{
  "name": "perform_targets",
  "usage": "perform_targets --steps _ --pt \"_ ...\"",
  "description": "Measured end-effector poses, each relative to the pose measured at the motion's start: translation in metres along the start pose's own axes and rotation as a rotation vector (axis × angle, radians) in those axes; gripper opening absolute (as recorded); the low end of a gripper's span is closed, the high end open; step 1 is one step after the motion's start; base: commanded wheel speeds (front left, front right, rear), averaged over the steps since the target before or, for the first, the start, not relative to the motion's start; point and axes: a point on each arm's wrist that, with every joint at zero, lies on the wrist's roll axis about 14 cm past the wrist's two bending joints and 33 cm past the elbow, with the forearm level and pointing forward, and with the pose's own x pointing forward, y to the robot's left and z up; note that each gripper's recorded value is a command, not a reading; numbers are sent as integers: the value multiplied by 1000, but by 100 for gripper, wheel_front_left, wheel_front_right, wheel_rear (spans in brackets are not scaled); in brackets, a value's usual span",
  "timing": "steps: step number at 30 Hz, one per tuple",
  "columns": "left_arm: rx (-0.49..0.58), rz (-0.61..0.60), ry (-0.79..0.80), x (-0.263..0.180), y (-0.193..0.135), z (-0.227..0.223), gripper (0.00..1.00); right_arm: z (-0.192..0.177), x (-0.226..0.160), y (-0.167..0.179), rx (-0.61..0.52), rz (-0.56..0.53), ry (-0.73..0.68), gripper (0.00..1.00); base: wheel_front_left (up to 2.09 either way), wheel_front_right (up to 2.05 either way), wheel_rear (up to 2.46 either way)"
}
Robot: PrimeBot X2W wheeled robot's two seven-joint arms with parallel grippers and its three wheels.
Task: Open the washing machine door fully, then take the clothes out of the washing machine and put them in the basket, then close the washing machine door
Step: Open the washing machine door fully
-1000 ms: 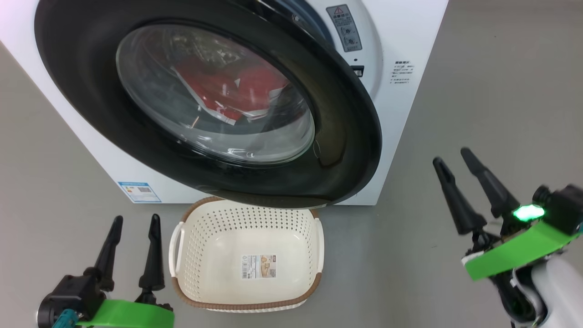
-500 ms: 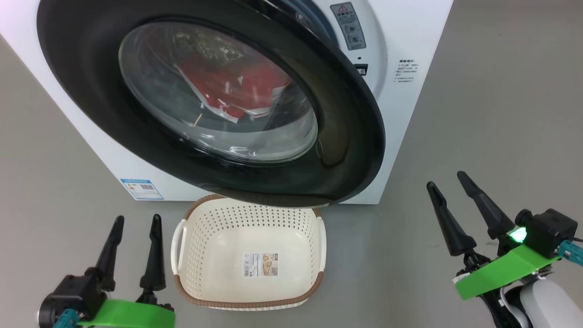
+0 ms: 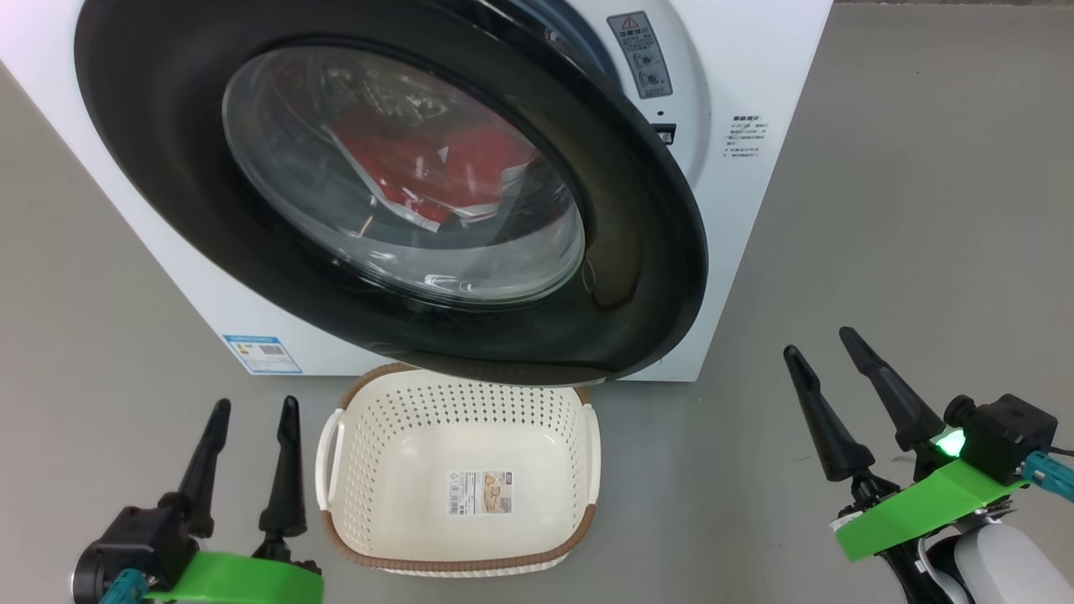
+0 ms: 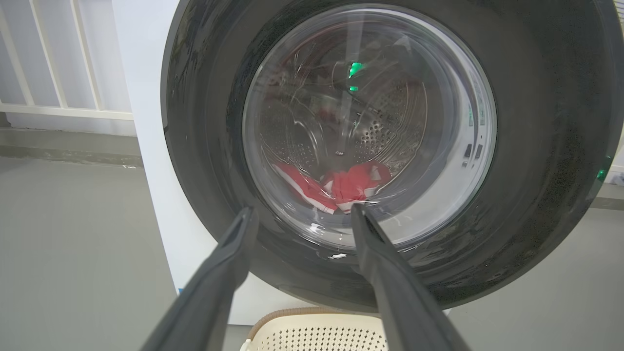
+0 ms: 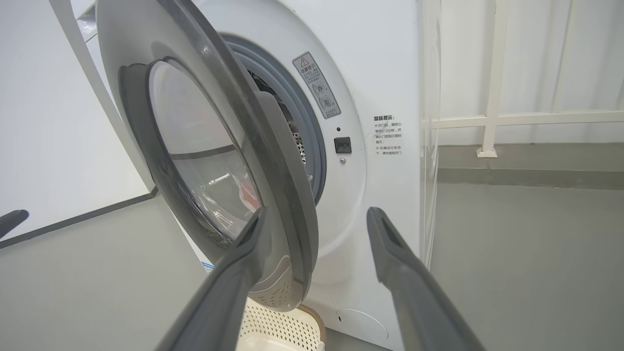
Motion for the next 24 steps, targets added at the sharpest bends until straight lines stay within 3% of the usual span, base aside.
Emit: perform_targets --steps 10,12,14,15,16,17,18,24 --pt "1 2 -1 -1 1 1 100 -2 0 2 -2 9 9 100 0 0 0" --pt "1 3 -2 -1 1 1 100 -2 0 2 -3 9 9 76 0 0 0" --pt "1 3 0 -1 1 0 100 -3 0 1 -6 8 12 43 0 0 0" --pt "1 4 1 -1 1 0 100 -3 -1 1 -8 8 13 35 0 0 0" --pt "1 4 2 0 1 -1 100 -3 -1 0 -9 9 15 35 0 0 0" --pt "1 4 3 0 1 -1 100 -4 0 0 -10 10 17 21 0 0 0" --pt "1 4 5 0 1 -1 100 -4 0 -1 -10 10 17 0 0 0 0" --pt "1 6 12 1 2 -4 100 7 11 -5 33 8 -15 0 0 0 0"
